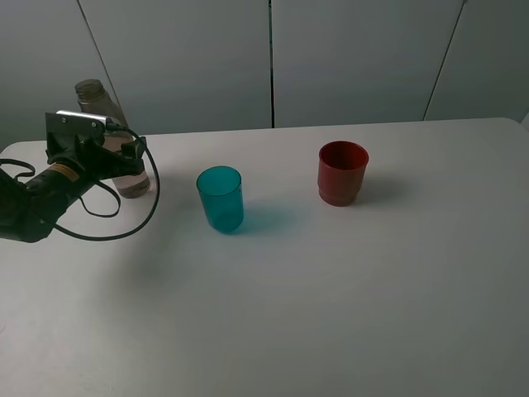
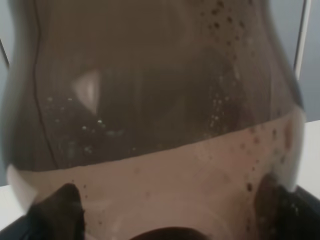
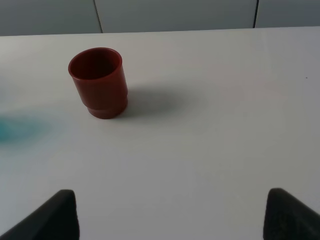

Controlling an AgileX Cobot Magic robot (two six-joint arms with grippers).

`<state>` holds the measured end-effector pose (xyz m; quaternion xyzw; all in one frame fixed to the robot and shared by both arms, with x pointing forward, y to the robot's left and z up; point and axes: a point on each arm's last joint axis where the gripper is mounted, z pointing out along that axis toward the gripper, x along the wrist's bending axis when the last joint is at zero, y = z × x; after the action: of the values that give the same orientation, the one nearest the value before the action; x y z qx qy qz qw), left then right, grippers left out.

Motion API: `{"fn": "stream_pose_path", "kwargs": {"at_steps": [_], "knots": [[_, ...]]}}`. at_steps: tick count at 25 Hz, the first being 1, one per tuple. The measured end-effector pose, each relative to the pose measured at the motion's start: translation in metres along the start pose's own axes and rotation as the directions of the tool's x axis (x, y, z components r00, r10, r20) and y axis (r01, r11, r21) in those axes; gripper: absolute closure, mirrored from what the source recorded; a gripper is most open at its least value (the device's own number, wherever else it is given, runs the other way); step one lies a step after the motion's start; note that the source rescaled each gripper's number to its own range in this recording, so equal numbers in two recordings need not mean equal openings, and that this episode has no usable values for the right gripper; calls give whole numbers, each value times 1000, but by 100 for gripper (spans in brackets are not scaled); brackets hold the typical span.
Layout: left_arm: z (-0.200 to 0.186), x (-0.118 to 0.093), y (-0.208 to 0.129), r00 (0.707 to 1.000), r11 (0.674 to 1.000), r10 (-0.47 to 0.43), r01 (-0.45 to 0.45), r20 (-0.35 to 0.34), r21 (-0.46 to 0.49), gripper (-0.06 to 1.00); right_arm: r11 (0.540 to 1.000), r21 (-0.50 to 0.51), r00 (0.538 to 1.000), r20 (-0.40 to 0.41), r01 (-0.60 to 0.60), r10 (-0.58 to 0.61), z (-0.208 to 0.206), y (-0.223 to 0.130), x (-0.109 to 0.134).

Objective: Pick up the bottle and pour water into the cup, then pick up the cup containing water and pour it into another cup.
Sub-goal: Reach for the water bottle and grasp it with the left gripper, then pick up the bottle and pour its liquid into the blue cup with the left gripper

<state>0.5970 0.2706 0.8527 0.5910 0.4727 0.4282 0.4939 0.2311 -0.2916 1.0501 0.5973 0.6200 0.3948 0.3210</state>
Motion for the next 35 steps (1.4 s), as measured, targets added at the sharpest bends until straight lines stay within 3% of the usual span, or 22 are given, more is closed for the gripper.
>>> {"fn": "stream_pose_path", "kwargs": {"at_steps": [5,6,7,8,9,28,35], "knots": [[6,1,-1,1000,1000,-17,17,0,-9,-3,1000,0,1000,0,0,0,0,0,0],[7,1,-1,1000,1000,-21,21,0,-11,9,1000,0,1000,0,0,0,0,0,0],[7,1,0,1000,1000,-23,23,0,-13,30,1000,0,1000,0,0,0,0,0,0],[7,1,0,1000,1000,-23,23,0,-13,74,1000,0,1000,0,0,0,0,0,0],[7,1,0,1000,1000,-27,27,2,-13,93,1000,0,1000,0,0,0,0,0,0],[7,-1,3,999,1000,-22,22,23,-7,93,1000,0,1000,0,6,-6,0,0,0],[2,-9,41,983,990,137,-131,123,-56,94,1000,0,1000,0,6,-6,0,0,0]]}}
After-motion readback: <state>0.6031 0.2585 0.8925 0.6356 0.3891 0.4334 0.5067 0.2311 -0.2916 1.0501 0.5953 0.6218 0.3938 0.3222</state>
